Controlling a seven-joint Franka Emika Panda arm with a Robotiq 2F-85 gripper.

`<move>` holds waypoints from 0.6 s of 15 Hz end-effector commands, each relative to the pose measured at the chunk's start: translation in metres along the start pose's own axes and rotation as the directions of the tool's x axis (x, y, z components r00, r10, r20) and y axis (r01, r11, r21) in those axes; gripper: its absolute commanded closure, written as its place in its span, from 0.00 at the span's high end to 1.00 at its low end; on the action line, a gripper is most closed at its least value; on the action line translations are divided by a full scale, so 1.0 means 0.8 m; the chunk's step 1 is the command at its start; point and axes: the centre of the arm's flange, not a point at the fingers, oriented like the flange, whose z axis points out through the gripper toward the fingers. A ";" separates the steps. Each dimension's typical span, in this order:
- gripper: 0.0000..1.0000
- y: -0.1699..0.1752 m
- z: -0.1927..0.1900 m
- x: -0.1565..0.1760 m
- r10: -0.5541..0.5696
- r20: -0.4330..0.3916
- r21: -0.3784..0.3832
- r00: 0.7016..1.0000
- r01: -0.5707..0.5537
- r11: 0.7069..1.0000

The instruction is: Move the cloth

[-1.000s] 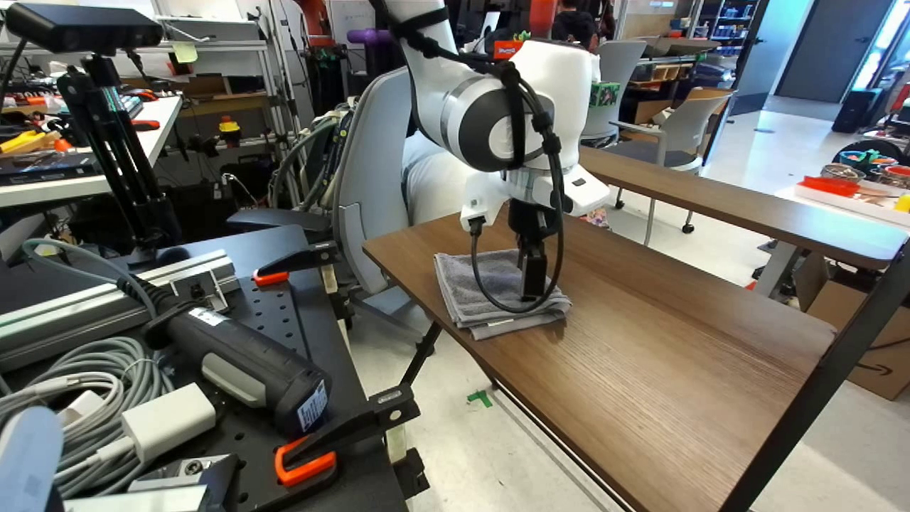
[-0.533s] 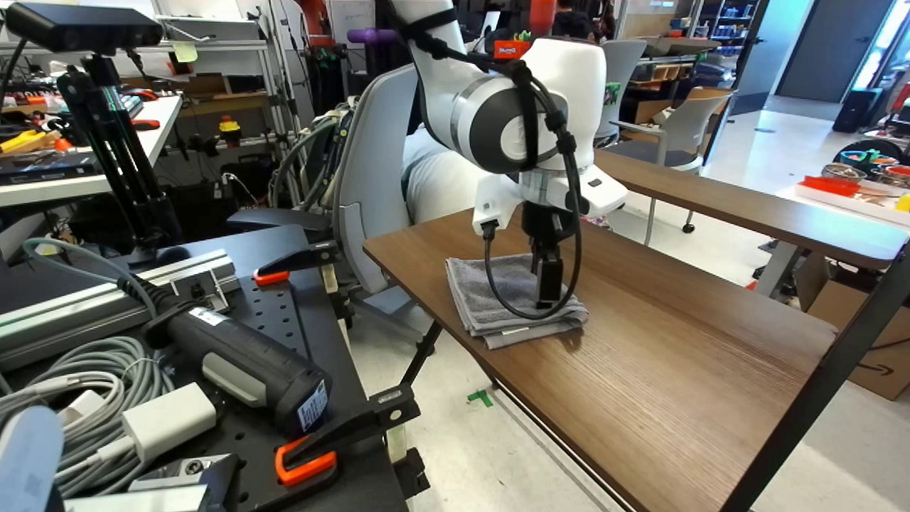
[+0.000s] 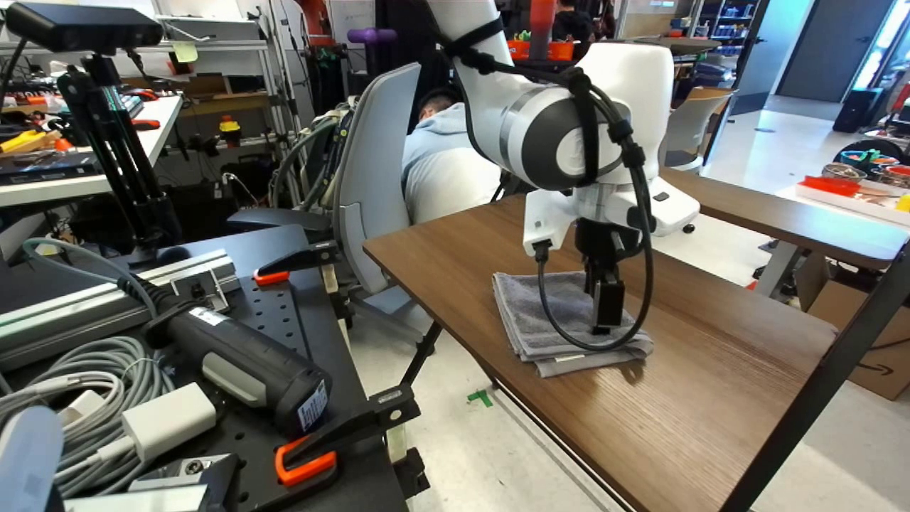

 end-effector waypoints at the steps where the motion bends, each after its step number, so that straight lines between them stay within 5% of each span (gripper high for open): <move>1: 1.00 0.010 0.011 0.045 0.053 -0.001 -0.001 0.999 -0.053 0.999; 9: 1.00 0.041 -0.036 0.068 0.088 0.030 0.016 0.996 -0.089 0.996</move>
